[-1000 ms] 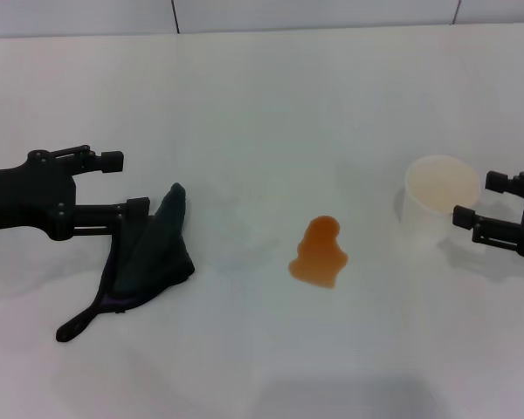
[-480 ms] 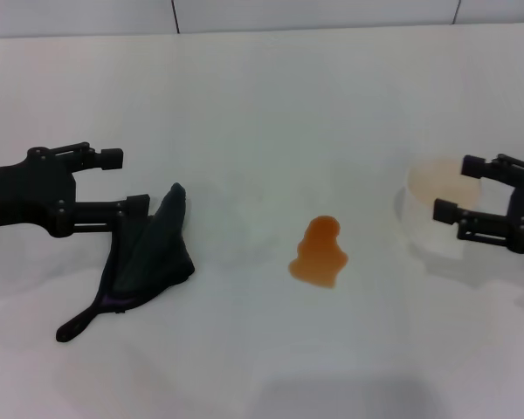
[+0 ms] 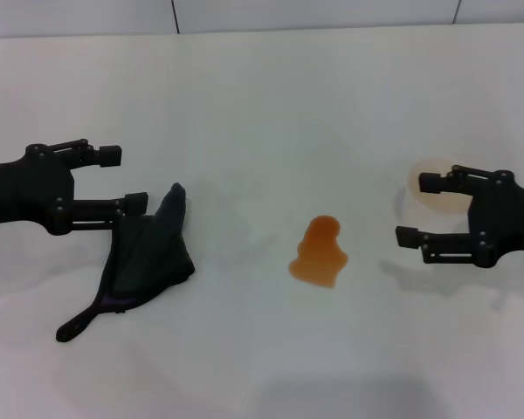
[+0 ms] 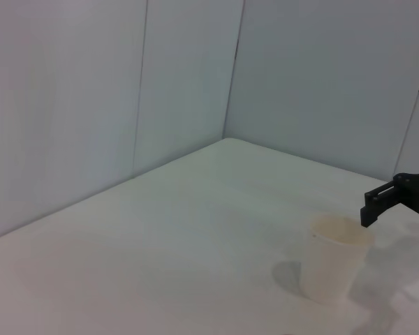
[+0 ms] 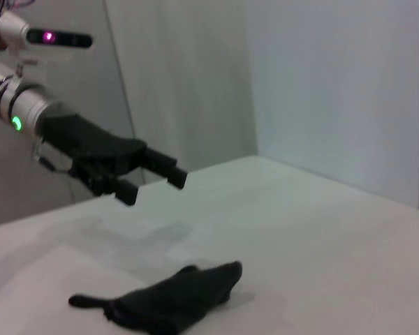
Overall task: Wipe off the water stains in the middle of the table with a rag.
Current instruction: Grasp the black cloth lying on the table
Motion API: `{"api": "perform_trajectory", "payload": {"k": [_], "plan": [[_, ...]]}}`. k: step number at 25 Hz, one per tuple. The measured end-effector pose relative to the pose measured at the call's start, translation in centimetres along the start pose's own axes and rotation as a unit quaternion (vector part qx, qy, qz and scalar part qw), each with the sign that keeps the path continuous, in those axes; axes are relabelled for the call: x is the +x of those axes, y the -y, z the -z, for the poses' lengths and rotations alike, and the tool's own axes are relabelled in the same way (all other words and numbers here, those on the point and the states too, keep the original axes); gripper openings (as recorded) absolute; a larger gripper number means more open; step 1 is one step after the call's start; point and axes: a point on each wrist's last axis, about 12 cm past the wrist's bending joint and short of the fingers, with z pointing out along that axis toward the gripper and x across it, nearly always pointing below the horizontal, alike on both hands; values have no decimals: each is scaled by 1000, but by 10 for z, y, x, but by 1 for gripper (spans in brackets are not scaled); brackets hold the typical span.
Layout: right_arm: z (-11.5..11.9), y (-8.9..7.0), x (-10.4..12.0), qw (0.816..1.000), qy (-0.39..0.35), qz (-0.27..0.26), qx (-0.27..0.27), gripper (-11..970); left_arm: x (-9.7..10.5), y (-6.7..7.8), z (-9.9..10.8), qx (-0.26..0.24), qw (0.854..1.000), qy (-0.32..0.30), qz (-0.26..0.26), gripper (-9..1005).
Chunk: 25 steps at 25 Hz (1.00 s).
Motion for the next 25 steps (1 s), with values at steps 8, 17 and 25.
{"api": "perform_trajectory", "payload": {"k": [8, 17, 25], "plan": [[-8, -2, -26, 999, -23, 43, -8, 872, 0, -1, 1, -1, 1000, -3, -2, 858], [-13, 4, -42, 997, -54, 52, -5, 872, 0, 0, 2, 0, 1000, -9, 2, 858], [-14, 3, -50, 997, -47, 56, -6, 872, -10, -10, 12, -12, 997, -62, 53, 858]]}}
